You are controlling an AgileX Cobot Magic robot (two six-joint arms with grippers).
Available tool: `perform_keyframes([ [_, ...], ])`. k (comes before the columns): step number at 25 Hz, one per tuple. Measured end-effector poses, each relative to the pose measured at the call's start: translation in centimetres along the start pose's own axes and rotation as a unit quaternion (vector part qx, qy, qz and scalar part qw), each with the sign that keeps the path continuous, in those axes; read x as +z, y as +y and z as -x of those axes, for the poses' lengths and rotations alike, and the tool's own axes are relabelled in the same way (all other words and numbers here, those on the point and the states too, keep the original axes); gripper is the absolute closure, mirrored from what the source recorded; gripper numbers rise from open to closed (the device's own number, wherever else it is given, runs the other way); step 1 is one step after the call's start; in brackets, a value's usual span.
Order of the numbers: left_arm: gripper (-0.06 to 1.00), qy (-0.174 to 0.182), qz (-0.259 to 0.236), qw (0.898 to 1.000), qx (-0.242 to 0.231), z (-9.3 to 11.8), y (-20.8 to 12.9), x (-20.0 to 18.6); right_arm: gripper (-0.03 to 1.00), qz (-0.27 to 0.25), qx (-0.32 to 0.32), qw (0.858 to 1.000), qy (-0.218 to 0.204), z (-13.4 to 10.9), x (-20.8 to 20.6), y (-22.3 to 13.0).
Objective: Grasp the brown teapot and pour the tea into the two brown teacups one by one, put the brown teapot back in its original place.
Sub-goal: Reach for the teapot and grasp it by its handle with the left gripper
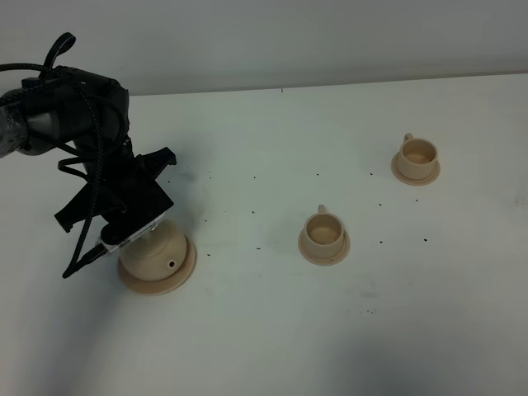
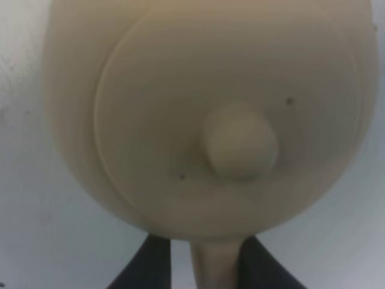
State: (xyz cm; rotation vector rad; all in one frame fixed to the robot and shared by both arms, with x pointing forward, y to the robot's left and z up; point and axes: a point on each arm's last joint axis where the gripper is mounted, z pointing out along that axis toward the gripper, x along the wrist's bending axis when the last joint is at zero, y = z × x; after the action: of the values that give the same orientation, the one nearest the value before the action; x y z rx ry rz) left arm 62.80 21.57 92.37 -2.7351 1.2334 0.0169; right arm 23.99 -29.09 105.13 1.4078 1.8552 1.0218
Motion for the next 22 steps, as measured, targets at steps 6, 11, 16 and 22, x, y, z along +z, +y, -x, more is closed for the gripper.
perform_keyframes([
  [6, 0.76, 0.001, 0.000, 1.000, -0.001, -0.01, 0.00, 0.00, 0.73, 0.000, 0.000, 1.000, 0.000, 0.00, 0.00, 0.00],
  [11, 0.82, 0.000, 0.001, 1.000, -0.001, 0.00, 0.02, 0.00, 0.73, 0.000, 0.000, 1.000, 0.000, 0.00, 0.00, 0.00],
  [16, 0.82, -0.004, 0.007, 1.000, -0.003, 0.07, 0.14, 0.00, 0.73, 0.000, 0.000, 1.000, 0.000, 0.00, 0.00, 0.00],
  [22, 0.82, -0.001, 0.017, 1.000, -0.012, 0.01, 0.30, 0.00, 0.73, 0.000, 0.000, 1.000, 0.000, 0.00, 0.00, 0.00],
])
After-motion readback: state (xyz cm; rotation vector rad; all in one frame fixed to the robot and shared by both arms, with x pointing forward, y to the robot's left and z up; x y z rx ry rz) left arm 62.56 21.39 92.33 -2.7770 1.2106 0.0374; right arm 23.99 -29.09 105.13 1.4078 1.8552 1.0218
